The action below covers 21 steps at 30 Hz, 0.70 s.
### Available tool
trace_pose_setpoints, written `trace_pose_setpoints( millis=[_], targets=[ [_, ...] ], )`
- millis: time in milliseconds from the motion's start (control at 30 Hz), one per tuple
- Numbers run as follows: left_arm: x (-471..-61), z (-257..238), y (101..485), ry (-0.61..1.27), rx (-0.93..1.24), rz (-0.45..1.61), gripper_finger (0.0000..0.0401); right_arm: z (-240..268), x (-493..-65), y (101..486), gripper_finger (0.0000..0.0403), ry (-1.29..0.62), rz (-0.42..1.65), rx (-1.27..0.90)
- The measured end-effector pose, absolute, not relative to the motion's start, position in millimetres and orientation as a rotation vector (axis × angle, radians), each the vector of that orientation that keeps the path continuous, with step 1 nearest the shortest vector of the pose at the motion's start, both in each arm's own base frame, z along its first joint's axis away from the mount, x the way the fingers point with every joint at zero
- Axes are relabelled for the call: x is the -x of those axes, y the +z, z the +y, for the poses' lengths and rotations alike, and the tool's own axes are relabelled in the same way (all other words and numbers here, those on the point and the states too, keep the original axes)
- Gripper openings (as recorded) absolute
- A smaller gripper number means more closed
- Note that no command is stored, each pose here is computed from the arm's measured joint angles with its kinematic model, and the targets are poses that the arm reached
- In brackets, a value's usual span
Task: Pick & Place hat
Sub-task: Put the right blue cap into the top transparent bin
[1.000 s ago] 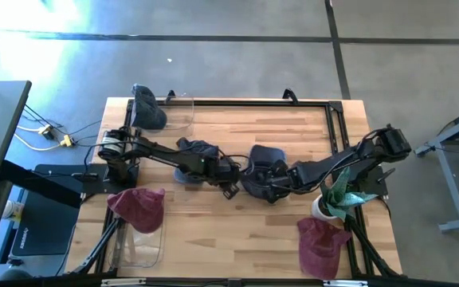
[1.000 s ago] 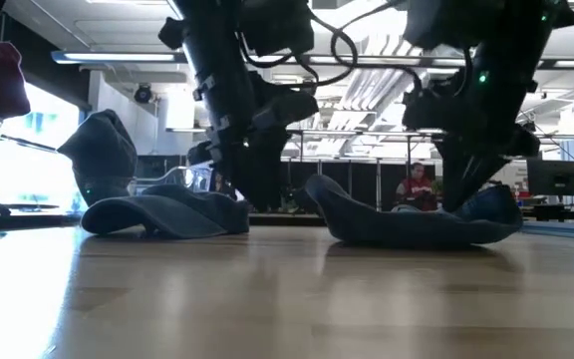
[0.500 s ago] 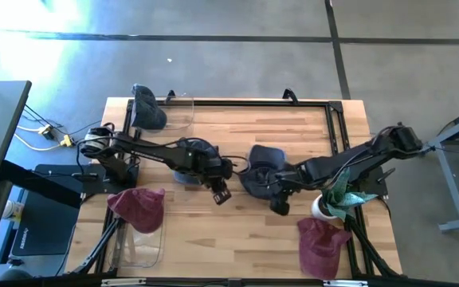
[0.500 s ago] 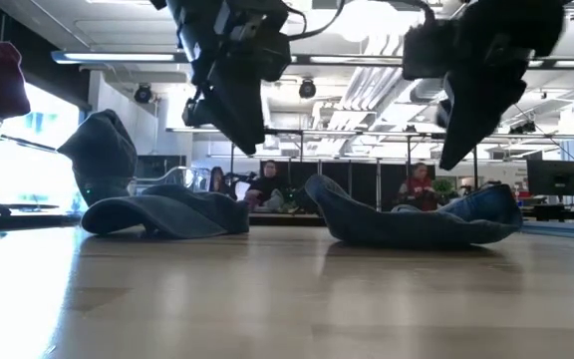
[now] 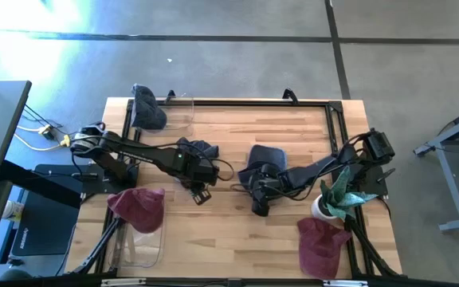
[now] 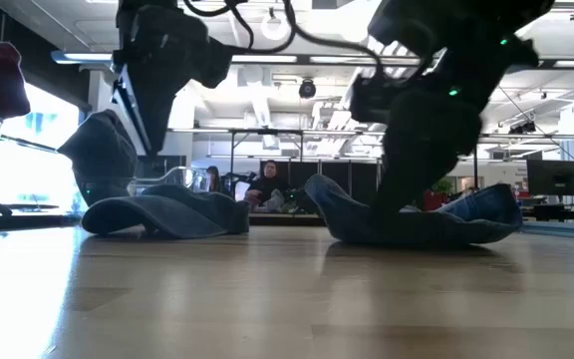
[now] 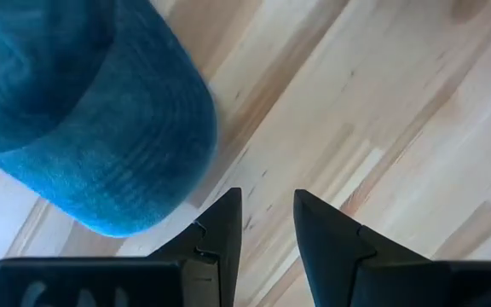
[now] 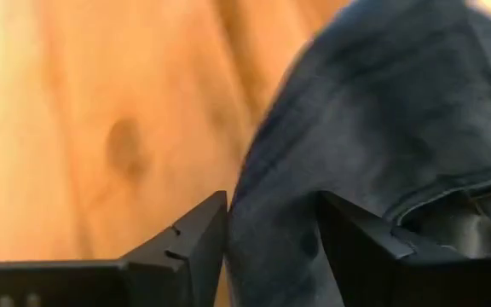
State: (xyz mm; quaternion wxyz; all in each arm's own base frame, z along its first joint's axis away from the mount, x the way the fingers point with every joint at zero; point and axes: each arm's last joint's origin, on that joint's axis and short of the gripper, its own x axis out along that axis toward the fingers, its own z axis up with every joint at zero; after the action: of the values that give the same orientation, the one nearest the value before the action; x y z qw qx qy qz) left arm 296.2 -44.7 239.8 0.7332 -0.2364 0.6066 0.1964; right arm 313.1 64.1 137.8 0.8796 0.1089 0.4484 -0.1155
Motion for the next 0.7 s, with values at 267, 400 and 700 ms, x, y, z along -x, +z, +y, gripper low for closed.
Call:
trace_pose_setpoints(
  millis=[267, 400, 700],
  targets=[
    [-275, -43, 261, 0.444, 0.588, 1.250, 0.0103, 46, -336, 144, 0.0029, -0.260, 0.717, -0.357],
    [-266, -40, 276, 0.458, 0.596, 1.174, 0.0103, 44, -341, 153, 0.0016, -0.178, 0.651, -0.380],
    [-268, -54, 293, 0.394, 0.595, 0.978, 0.0103, 45, -334, 180, 0.0043, -0.070, 0.621, -0.483]
  ],
)
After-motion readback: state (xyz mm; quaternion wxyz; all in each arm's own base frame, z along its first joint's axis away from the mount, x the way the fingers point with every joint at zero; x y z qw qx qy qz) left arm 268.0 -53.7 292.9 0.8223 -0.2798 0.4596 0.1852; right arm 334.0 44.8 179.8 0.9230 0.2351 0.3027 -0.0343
